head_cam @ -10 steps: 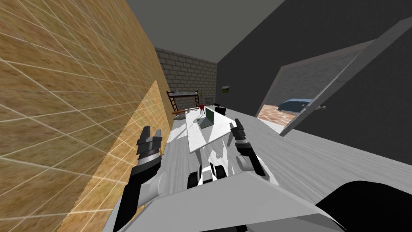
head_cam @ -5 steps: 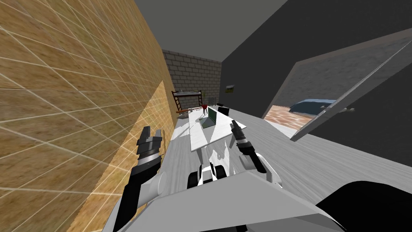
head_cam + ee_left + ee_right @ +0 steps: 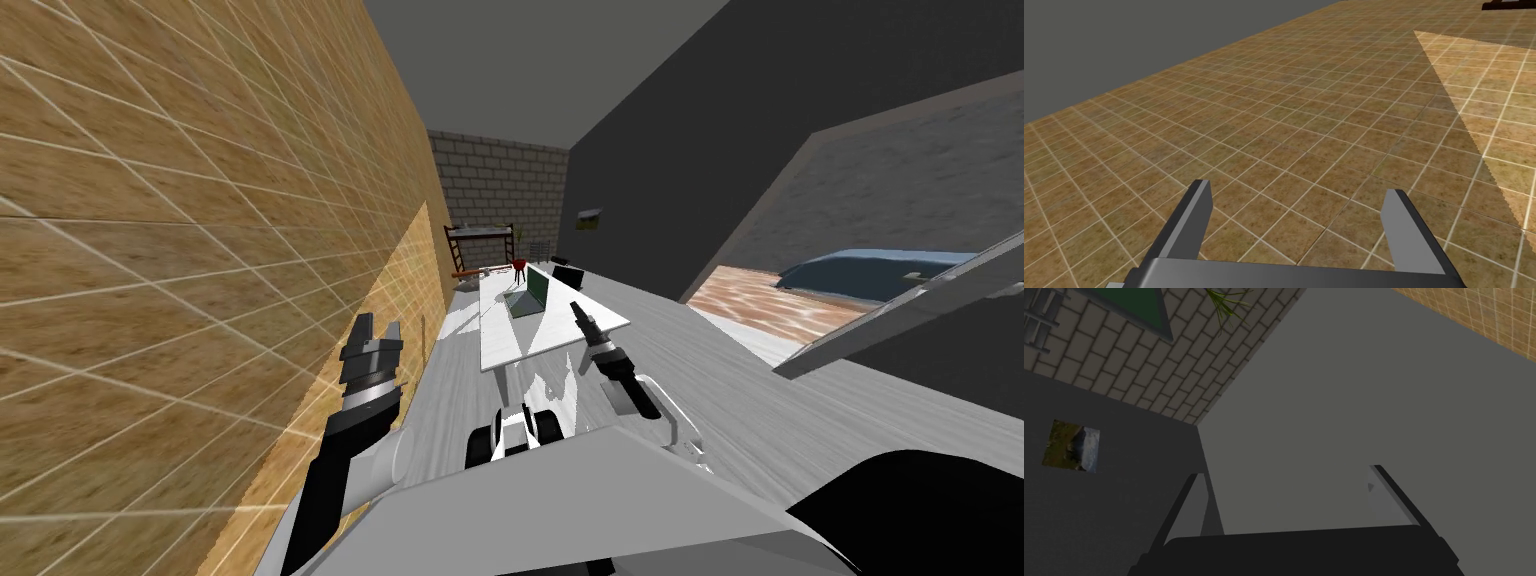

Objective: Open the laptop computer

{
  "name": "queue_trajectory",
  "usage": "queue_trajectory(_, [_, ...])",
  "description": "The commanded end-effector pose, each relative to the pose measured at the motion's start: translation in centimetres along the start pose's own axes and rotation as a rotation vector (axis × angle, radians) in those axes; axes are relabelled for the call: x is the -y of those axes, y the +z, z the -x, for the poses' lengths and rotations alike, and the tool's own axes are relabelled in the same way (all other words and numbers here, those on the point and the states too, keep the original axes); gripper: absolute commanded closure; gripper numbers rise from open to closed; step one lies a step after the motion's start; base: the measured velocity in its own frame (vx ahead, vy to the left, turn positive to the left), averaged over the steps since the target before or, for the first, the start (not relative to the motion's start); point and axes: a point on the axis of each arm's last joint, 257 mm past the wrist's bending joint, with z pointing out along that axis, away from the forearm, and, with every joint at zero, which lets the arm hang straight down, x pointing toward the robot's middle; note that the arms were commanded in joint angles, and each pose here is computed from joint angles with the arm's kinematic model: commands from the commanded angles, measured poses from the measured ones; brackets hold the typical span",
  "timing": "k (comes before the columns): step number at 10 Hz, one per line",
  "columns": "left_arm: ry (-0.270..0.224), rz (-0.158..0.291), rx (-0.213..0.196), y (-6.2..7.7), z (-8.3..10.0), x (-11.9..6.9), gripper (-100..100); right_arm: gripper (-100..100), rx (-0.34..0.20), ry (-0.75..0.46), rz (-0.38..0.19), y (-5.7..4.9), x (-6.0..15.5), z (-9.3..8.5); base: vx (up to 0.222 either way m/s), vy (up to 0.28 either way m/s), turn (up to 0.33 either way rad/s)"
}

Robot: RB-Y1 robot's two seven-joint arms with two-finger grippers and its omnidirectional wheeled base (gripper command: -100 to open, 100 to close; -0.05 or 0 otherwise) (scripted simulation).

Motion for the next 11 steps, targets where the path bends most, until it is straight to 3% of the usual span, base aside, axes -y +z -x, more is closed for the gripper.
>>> queue_trajectory(1, [0.0, 0.0, 0.0, 0.0, 0.0, 0.0, 0, -100, -0.049, -0.181, -0.024, 0.1, 2.2, 0.1, -0.011, -0.037, 0.208])
queue_trajectory(6, [0.0, 0.0, 0.0, 0.0, 0.0, 0.0, 0, -100, -0.148, -0.546, -0.069, 0.3, 7.0, 1.1, -0.008, -0.037, 0.24])
queue_trajectory(11, [0.0, 0.0, 0.0, 0.0, 0.0, 0.0, 0, -100, -0.256, -0.927, -0.124, 0.3, 12.7, 3.8, -0.014, -0.034, 0.246])
